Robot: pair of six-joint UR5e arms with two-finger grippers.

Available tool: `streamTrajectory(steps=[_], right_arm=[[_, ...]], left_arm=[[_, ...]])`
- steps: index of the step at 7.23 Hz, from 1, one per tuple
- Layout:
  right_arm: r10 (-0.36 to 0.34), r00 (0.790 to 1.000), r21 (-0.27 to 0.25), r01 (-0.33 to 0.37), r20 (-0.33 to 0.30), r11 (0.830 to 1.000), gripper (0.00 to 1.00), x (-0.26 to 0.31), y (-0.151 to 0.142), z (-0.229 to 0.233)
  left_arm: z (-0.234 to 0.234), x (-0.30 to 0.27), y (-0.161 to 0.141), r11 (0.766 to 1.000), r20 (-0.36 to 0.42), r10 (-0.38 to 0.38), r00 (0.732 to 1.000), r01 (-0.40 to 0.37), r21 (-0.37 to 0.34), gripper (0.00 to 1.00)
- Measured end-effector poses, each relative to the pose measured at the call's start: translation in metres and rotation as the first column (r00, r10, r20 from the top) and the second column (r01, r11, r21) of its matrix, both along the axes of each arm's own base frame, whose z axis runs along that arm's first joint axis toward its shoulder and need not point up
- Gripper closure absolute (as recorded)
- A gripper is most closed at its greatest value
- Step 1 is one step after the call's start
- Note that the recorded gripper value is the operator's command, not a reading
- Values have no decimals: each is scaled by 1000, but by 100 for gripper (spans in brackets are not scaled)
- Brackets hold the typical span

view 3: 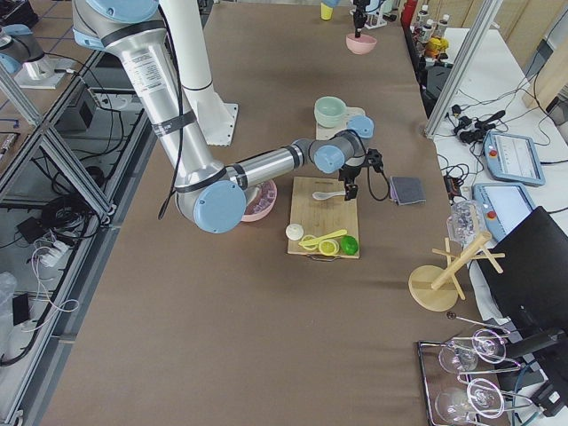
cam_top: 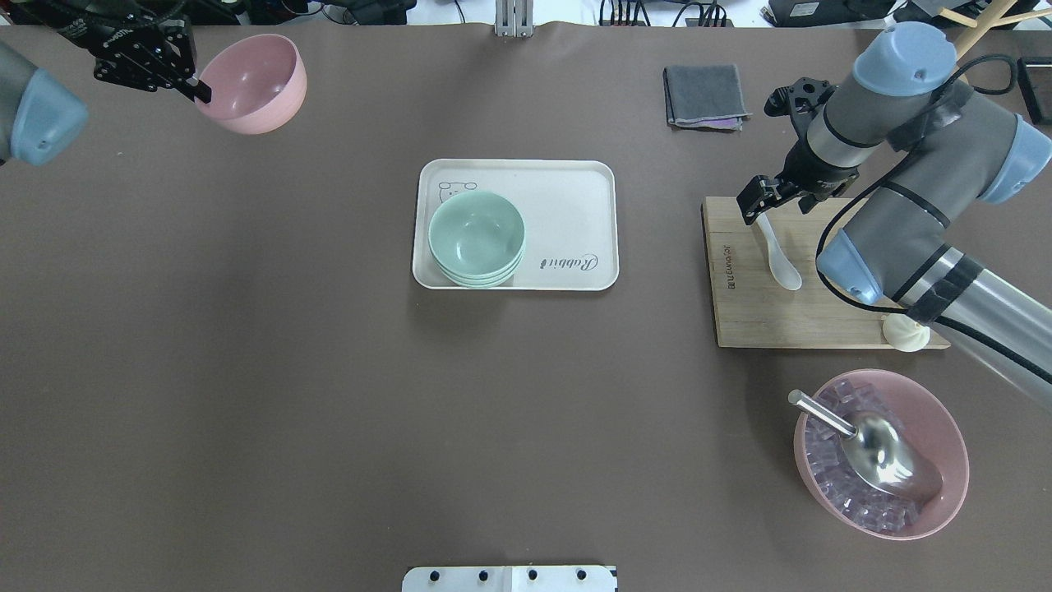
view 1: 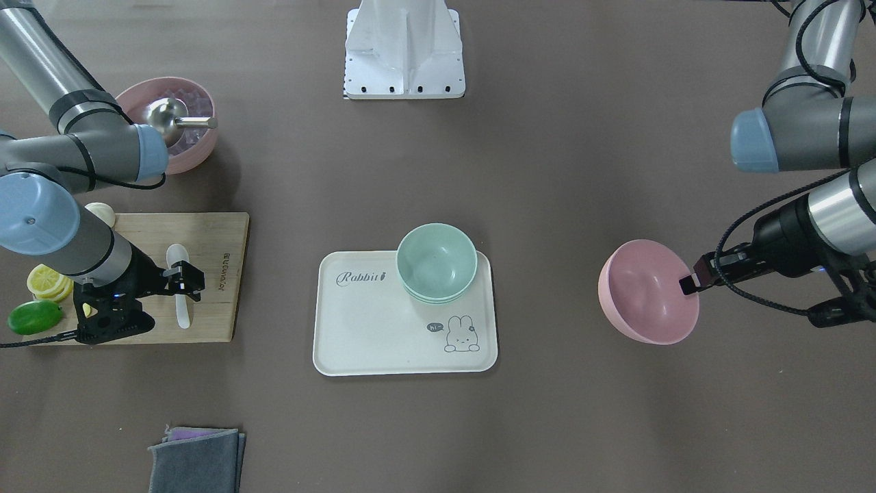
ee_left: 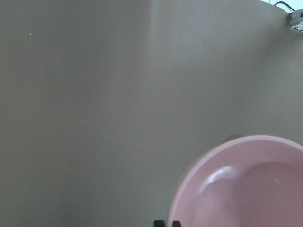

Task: Stack pink bowl on green and place spoon
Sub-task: 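Lift the pink bowl with the left gripper while the right grasps the white spoon, then carry the pink bowl onto the green bowls while the right gripper lifts the spoon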

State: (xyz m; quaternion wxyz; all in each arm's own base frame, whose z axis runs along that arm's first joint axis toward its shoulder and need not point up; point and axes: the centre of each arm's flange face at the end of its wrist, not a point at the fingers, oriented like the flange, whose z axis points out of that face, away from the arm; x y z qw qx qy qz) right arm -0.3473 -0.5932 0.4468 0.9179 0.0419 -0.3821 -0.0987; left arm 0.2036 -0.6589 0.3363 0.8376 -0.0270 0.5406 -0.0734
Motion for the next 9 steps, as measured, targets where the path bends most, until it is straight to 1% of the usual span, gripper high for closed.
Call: streamTrajectory(steps=[1, 2, 4, 5, 6, 7, 9], right_arm=[[-7, 1000, -5, 7, -6, 1000, 30, -4, 2, 4], [-12, 1000, -10, 12, -10, 1000, 44, -8, 5, 8], [-21, 1000, -12, 21, -13, 1000, 66, -13, 8, 10], [-24, 1000, -12, 24, -13, 1000, 94, -15, 9, 10], [-26, 1000, -13, 26, -15, 1000, 100, -15, 10, 12], [-30, 999, -8, 30, -19, 1000, 100, -15, 10, 14], [-40, 999, 20, 41, -21, 999, 100, -9, 9, 13]], left_arm=[[0, 0, 0, 1000, 0, 0, 1000, 0, 0, 100], [0, 0, 0, 1000, 0, 0, 1000, 0, 0, 100], [0, 0, 0, 1000, 0, 0, 1000, 0, 0, 100], [0, 0, 0, 1000, 0, 0, 1000, 0, 1, 100], [0, 0, 0, 1000, -1, 0, 1000, 0, 2, 100], [-2, 0, 0, 1000, -1, 0, 1000, 0, 3, 100], [-6, 0, -1, 1000, -4, -1, 1000, 1, 5, 100]])
